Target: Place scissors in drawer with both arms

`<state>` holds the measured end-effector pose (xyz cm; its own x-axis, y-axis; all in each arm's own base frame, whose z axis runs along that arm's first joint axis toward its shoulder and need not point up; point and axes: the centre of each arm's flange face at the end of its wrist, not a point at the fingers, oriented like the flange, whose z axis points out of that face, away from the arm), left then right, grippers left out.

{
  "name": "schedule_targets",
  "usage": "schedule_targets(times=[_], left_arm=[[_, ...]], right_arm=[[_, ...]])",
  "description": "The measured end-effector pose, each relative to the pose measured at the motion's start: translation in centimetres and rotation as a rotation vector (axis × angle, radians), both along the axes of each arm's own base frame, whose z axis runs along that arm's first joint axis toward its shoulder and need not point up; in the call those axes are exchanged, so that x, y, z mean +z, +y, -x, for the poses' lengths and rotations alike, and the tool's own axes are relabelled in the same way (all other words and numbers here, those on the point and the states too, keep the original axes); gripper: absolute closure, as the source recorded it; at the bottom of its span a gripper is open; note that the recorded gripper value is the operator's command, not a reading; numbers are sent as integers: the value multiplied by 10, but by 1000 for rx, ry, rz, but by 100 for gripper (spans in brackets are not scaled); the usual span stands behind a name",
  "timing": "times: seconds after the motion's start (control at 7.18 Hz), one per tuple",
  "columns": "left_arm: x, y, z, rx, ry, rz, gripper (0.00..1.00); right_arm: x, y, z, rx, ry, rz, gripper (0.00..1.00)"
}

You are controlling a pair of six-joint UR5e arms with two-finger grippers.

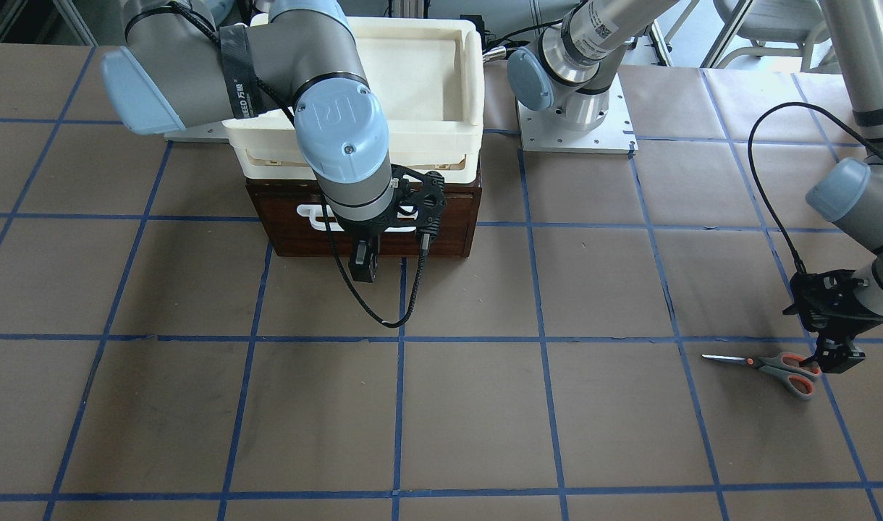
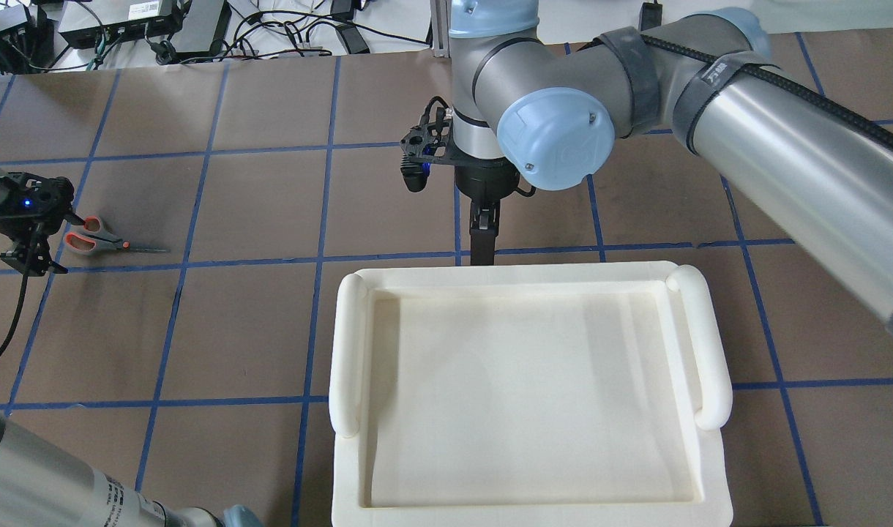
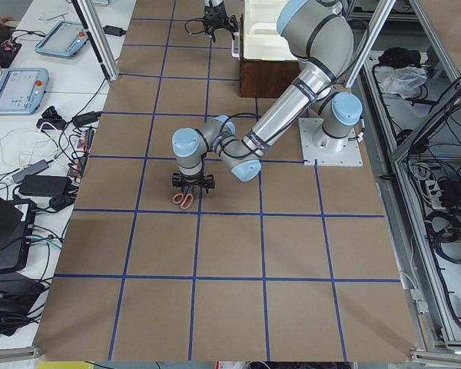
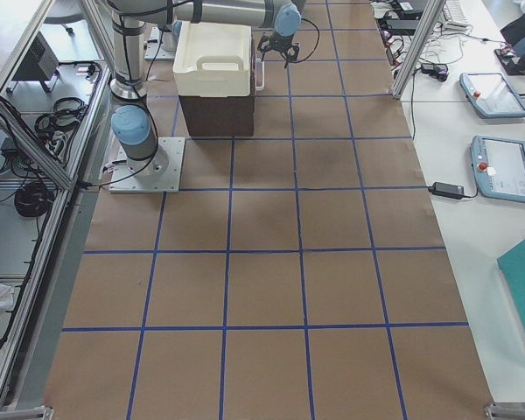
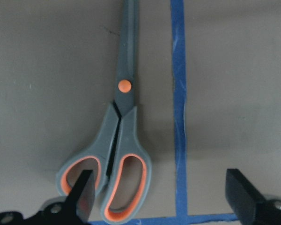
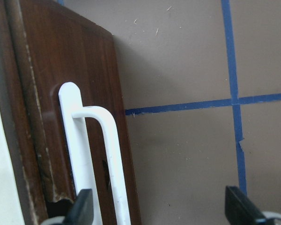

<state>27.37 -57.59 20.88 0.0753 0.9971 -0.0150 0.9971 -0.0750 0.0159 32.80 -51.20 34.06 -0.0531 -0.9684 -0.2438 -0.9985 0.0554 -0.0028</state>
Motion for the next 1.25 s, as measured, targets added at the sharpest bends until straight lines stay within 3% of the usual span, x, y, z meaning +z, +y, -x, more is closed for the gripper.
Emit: schedule_targets(times=[0.28, 0.56, 0.84, 1.25], left_arm=[[-8, -8, 8, -119, 35, 30, 2], [-22, -10, 9, -183, 56, 22, 10], [-35, -11, 13, -210, 63, 12, 13], [-42, -19, 21, -184, 55, 17, 19]], right_arm=[[-5, 1, 3, 114, 27, -7, 0], [-8, 2, 3, 149, 37, -8, 3], [-19, 6, 5, 153, 35, -29, 4], [-33, 9, 7, 151, 40, -56, 4]])
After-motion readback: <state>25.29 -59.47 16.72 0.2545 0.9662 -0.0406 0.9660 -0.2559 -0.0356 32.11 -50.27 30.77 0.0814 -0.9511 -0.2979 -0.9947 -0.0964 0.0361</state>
